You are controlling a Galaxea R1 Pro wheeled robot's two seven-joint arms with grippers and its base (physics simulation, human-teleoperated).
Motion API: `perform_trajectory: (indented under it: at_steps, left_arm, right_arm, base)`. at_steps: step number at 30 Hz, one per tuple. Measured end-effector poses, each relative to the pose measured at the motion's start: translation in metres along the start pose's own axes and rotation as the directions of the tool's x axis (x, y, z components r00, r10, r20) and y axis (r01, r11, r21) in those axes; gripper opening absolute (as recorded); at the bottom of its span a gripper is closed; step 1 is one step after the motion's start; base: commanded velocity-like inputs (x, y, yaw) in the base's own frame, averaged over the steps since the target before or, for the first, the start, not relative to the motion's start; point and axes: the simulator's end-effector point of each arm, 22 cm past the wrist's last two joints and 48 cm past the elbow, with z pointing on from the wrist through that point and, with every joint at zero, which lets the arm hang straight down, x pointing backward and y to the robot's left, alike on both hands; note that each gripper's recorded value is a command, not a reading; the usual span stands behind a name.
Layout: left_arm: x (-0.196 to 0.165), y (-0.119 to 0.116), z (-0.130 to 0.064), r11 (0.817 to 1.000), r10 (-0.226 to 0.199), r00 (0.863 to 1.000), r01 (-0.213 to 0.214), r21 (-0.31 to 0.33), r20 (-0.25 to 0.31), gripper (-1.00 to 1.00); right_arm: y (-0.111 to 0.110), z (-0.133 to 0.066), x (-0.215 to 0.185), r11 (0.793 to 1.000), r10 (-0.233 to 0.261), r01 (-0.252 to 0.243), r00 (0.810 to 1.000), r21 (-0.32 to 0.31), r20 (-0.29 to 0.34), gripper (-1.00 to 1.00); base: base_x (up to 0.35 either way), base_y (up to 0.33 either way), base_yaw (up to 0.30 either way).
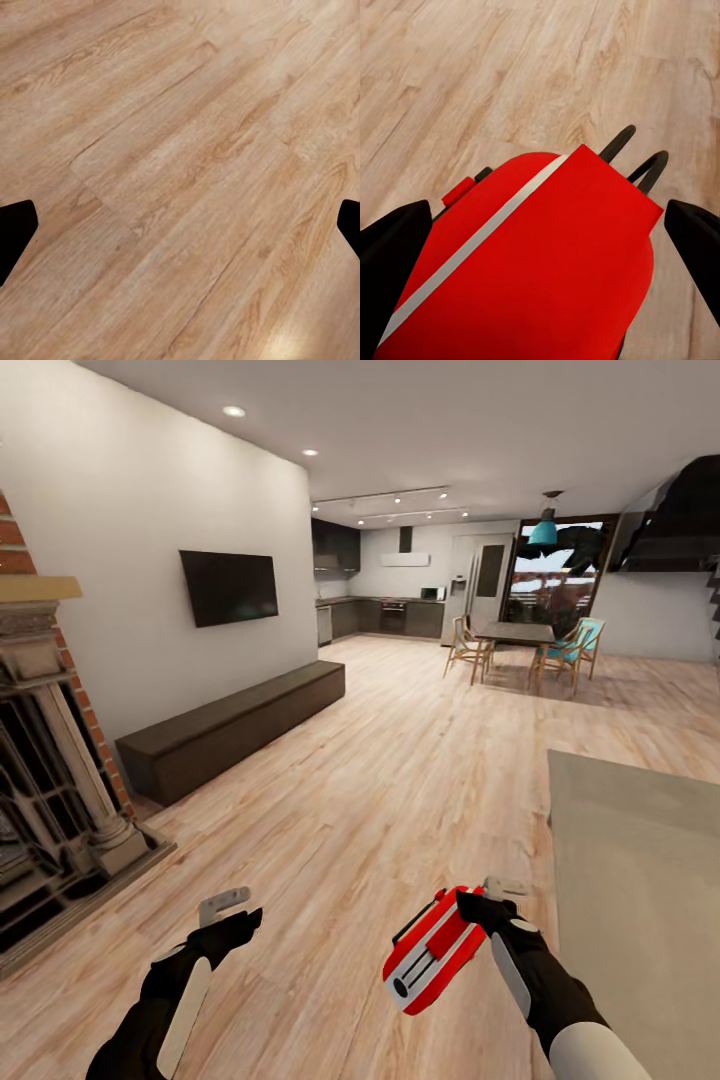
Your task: Turn on the radio receiver that's on the table in the living room.
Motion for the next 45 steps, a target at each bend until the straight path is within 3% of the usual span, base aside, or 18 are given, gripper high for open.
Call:
perform_trajectory:
  at_steps: [15, 28, 38, 41, 45]
  left_arm:
    - [0.000, 0.001, 0.000, 1.000, -0.001, 1.000, 0.001, -0.002, 0.000, 1.00]
    - [-0.001, 0.001, 0.000, 1.000, 0.000, 1.000, 0.000, -0.003, 0.001, 1.00]
    - [0.000, 0.002, 0.000, 1.000, 0.002, 1.000, -0.002, -0.006, 0.001, 1.00]
    - [0.000, 0.002, 0.000, 1.000, 0.002, 1.000, -0.002, -0.006, 0.002, 1.00]
    - [-0.001, 0.002, 0.000, 1.000, 0.000, 1.000, 0.000, -0.005, 0.003, 1.00]
  right_arm:
    - [-0.003, 0.000, 0.003, 1.000, 0.005, -0.005, 1.000, 0.009, -0.006, -1.00]
    - [-0.008, 0.001, 0.004, 1.000, 0.010, -0.010, 1.000, 0.022, -0.008, -1.00]
    - [-0.024, 0.000, 0.004, 0.997, 0.012, -0.012, 1.000, 0.077, -0.008, -1.00]
    - [-0.037, -0.001, 0.003, 0.991, 0.013, -0.012, 1.000, 0.132, -0.006, -1.00]
    - [-0.063, -0.003, 0.005, 0.978, 0.077, -0.075, 0.997, 0.197, -0.002, -1.00]
  base:
    - [0.296, 0.186, 0.000]
    - [0.336, 0.048, 0.000]
    - [0.306, -0.153, 0.000]
    - [0.295, -0.185, 0.000]
    - [0.254, -0.146, 0.000]
